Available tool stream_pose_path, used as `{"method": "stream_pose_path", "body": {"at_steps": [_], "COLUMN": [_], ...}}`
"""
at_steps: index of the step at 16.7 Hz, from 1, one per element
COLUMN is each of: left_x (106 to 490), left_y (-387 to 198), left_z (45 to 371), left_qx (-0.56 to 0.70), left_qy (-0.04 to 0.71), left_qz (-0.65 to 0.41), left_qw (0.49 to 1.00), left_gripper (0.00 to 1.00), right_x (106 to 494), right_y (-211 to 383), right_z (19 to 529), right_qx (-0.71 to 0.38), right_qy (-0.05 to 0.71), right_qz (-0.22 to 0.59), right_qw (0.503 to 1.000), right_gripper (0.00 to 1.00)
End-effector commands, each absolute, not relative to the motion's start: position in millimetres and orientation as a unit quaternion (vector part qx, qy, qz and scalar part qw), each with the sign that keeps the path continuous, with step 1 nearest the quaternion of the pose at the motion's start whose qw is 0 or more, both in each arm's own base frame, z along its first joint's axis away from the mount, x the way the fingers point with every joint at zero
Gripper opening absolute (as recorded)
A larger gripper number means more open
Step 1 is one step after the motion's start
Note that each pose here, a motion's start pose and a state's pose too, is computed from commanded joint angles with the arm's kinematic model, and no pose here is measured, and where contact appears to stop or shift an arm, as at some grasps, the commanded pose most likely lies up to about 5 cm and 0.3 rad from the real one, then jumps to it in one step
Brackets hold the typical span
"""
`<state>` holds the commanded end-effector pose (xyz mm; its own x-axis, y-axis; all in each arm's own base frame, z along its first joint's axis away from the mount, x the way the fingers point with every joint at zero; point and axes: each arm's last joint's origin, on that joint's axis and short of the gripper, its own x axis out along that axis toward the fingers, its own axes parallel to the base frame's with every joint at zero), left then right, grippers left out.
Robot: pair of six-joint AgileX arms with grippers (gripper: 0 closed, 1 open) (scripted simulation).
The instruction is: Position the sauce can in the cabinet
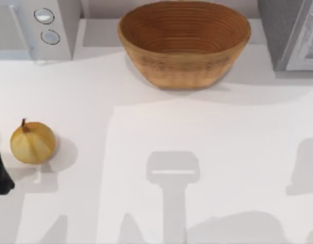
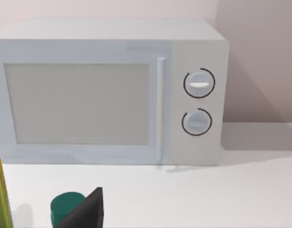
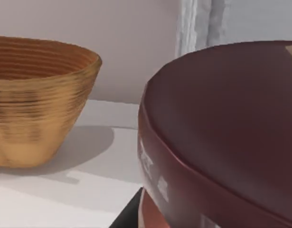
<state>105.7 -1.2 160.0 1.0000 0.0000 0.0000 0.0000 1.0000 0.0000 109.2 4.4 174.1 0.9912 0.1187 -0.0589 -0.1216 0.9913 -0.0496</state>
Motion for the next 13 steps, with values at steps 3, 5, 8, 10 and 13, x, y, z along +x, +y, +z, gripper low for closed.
{"method": "stream_pose_path", "body": {"at_steps": [3, 5, 8, 10, 13], "left_x": [105.7, 105.7, 105.7, 105.7, 105.7], "left_y": [-1.2, -1.2, -1.2, -1.2, -1.2], "left_z": [160.0, 160.0, 160.0, 160.0, 160.0], "left_qx": [0.0, 0.0, 0.0, 0.0, 0.0], "left_qy": [0.0, 0.0, 0.0, 0.0, 0.0], "left_qz": [0.0, 0.0, 0.0, 0.0, 0.0], "left_qw": [1.0, 1.0, 1.0, 1.0, 1.0], "left_gripper": [1.0, 1.0, 1.0, 1.0, 1.0], "right_x": [106.1, 105.7, 105.7, 105.9, 106.7], "right_y": [-0.4, -1.2, -1.2, -0.7, 0.2], "right_z": [160.2, 160.0, 160.0, 160.0, 168.9], "right_qx": [-0.002, 0.0, 0.0, 0.0, 0.001], "right_qy": [0.007, 0.0, 0.0, 0.002, 0.028], "right_qz": [0.008, 0.0, 0.0, 0.003, 0.003], "right_qw": [1.0, 1.0, 1.0, 1.0, 1.0], "right_gripper": [0.0, 0.0, 0.0, 0.0, 0.0]}}
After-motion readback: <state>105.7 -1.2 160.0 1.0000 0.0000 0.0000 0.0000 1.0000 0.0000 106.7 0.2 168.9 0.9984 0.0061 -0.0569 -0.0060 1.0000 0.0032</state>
